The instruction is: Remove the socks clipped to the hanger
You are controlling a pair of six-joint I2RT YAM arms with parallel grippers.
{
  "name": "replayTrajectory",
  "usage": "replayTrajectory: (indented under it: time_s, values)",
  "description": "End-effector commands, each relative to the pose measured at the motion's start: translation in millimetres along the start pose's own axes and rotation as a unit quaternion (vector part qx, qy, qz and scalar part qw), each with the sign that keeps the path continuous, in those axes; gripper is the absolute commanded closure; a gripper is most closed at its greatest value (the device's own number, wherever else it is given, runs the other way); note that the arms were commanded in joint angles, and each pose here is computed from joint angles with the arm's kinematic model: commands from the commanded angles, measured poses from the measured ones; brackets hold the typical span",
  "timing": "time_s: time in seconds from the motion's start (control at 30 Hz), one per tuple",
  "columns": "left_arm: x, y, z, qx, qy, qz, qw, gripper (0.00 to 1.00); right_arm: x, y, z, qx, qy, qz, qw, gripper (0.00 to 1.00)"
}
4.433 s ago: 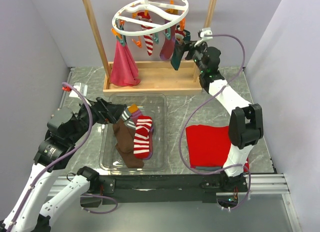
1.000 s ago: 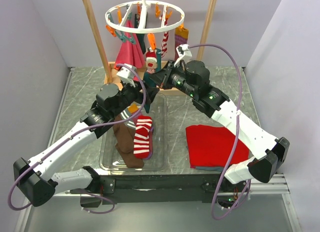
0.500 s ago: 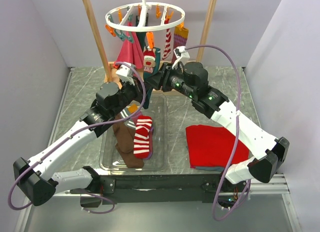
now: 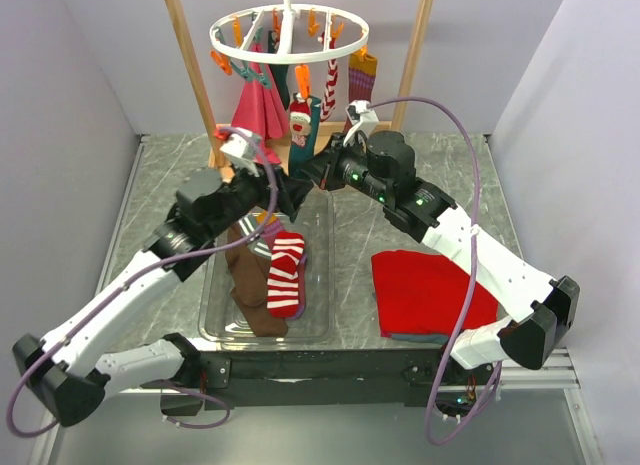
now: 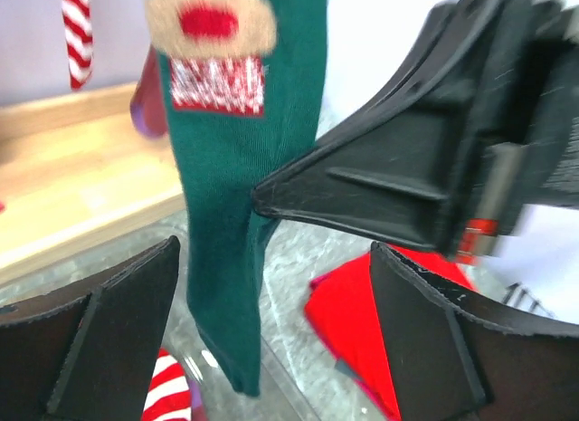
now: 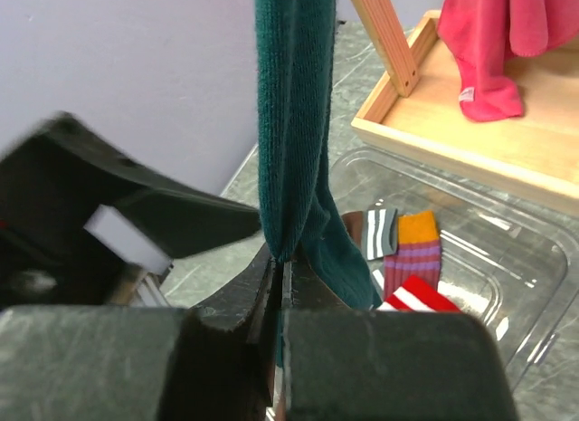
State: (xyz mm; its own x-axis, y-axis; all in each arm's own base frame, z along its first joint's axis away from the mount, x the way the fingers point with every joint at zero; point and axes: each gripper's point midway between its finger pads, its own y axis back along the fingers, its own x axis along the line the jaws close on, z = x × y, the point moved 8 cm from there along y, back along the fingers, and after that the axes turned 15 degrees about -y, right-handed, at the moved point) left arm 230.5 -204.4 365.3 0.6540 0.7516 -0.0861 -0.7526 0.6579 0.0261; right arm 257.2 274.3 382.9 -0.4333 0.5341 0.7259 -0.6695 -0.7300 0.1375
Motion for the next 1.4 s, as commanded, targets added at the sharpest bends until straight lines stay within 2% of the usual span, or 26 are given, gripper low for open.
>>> replayTrajectory:
  time_s: [0.0,0.13,0.17,0.23,0.33,0.4,0.53,0.73,0.83,0.87,0.93,1.03,1.07,1.1,1.13,1.27,1.3,1.33,1.37]
  values:
    - [-0.2,27.2,38.3,-0.056,0.016,-0.039,0.998,0.10,11.9,13.4,8.6,-0.019,0.031,0.037,0.999,1.00]
    - [10.4,26.3,72.3,-0.090,0.035,-0.028,0.995,0.13,13.1,13.7,4.8,-0.010,0.040,0.059,0.997,1.00]
    - [14.0,15.6,70.1,-0.074,0.040,-0.028,0.996,0.13,13.5,13.8,4.1,-0.007,0.042,0.063,0.997,1.00]
    - [17.8,8.8,88.1,-0.085,0.045,-0.030,0.995,0.11,16.5,15.5,4.3,-0.004,0.048,0.076,0.996,1.00]
    - [21.5,-10.6,94.6,-0.080,0.052,-0.053,0.994,0.04,17.8,17.9,5.1,-0.007,0.051,0.081,0.995,1.00]
    - [25.3,-24.7,89.0,-0.065,0.056,-0.056,0.995,0.01,18.9,19.8,6.1,-0.008,0.053,0.081,0.995,1.00]
    - [32.1,-42.6,83.7,-0.049,0.062,-0.040,0.996,0.01,19.4,20.2,5.9,-0.006,0.056,0.084,0.995,1.00]
    - [31.4,-59.3,82.3,-0.055,0.072,-0.064,0.994,0.03,20.8,18.3,6.5,-0.003,0.058,0.088,0.994,1.00]
    - [29.5,-59.4,83.0,-0.064,0.076,-0.073,0.992,0.12,20.4,18.2,5.6,0.001,0.060,0.088,0.994,0.97]
    - [28.7,-58.8,84.1,-0.069,0.077,-0.077,0.992,0.22,20.6,18.9,5.7,0.002,0.060,0.088,0.994,0.95]
    - [27.2,-56.7,82.6,-0.069,0.080,-0.082,0.991,0.30,18.7,19.5,4.8,0.003,0.063,0.083,0.995,0.91]
    - [27.0,-54.1,79.7,-0.065,0.084,-0.082,0.991,0.44,18.4,22.5,8.5,-0.002,0.074,0.070,0.995,0.71]
    - [27.0,-53.7,79.9,-0.067,0.083,-0.084,0.991,0.47,14.4,25.0,6.7,0.009,0.077,0.051,0.996,0.58]
    - [28.1,-52.8,78.3,-0.064,0.084,-0.084,0.991,0.50,11.8,26.7,10.8,-0.002,0.081,0.027,0.996,0.54]
    - [29.1,-52.7,78.6,-0.065,0.082,-0.084,0.991,0.59,14.4,30.6,17.1,-0.012,0.092,0.017,0.996,0.52]
    - [29.8,-53.7,76.2,-0.057,0.080,-0.091,0.991,0.74,15.2,50.6,31.9,-0.040,0.121,-0.021,0.992,0.39]
    - [30.5,-54.6,74.7,-0.053,0.081,-0.088,0.991,0.80,18.3,55.6,39.6,-0.056,0.130,-0.029,0.989,0.38]
    - [30.9,-55.1,73.5,-0.051,0.081,-0.087,0.992,0.88,18.4,58.5,43.1,-0.066,0.135,-0.039,0.988,0.31]
    - [31.9,-54.3,73.9,-0.051,0.081,-0.082,0.992,0.89,19.6,62.1,47.7,-0.077,0.140,-0.044,0.986,0.30]
